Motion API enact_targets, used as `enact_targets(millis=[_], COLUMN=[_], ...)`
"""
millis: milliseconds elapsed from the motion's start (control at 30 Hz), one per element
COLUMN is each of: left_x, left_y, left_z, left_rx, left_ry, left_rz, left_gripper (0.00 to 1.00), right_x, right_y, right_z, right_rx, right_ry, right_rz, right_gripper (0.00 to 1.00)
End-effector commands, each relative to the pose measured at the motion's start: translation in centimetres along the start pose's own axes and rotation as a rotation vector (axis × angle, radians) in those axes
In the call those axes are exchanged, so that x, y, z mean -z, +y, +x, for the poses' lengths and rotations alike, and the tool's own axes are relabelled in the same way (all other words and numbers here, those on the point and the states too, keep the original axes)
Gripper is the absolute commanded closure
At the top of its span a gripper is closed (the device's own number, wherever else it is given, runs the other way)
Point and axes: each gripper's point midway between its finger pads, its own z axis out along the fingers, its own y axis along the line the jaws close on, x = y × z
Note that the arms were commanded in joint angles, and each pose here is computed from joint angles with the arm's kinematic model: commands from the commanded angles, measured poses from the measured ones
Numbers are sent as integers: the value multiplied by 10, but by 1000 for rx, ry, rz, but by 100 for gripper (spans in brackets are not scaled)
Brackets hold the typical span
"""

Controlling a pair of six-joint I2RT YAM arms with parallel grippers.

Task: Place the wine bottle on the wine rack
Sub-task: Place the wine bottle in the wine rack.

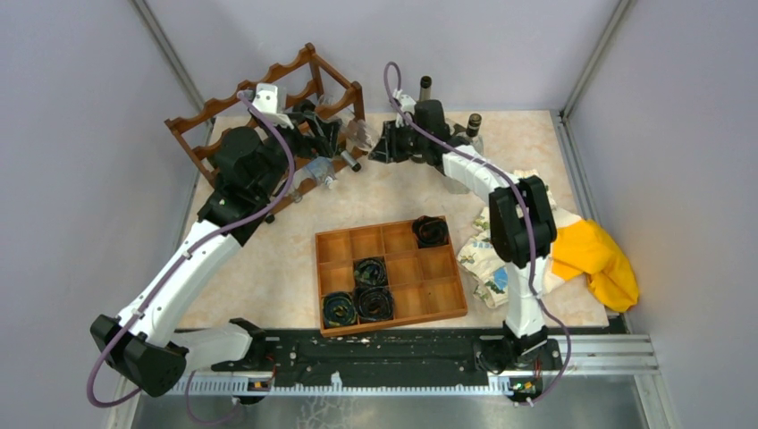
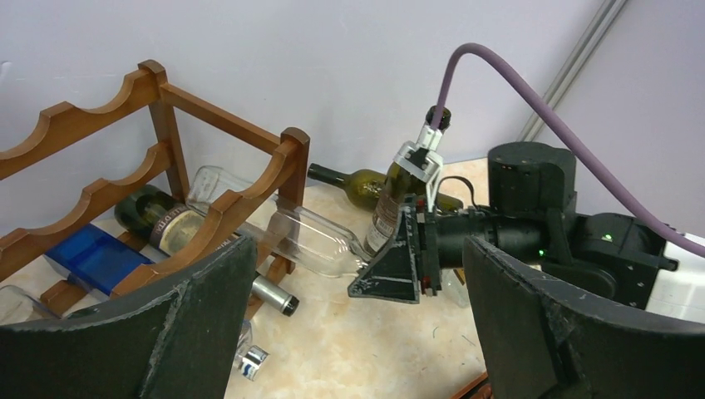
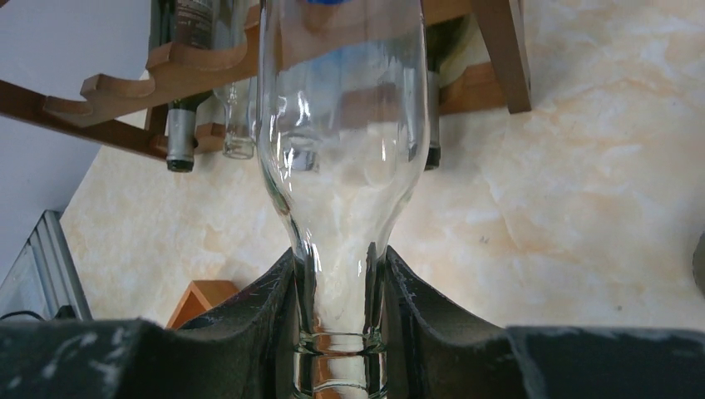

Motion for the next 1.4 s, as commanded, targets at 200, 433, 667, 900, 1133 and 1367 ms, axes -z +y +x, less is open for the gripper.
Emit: enact_targets(millis=[200,433,667,900,1133,1367], left_x=[3,-1,-5,-7,-12,-15], left_y=[10,16,26,34,40,45], left_z=[-13,-11,-8,-11,-13,-15], left_rx=[-37,-60,-79,-93,-110,-129], left_ry=[-49,-43,-35,-38,-39,-44], left_rz=[-34,-45,-63,-76,-83,-94], left_gripper=[2,2,2,2,2,2], right_x=[-24,-41,-56,-67,-76,-81], right_y=[27,27,31,37,39,39], right_z=[-77,-85,-92,-100,-104,-112], right_rx=[129,132,131,144,137,127], right_ry=[-153,-161,-175,-206,-229,-265], right_rz=[-38,-41,-49,-53,-51,-47], right_gripper=[100,100,100,100,100,100])
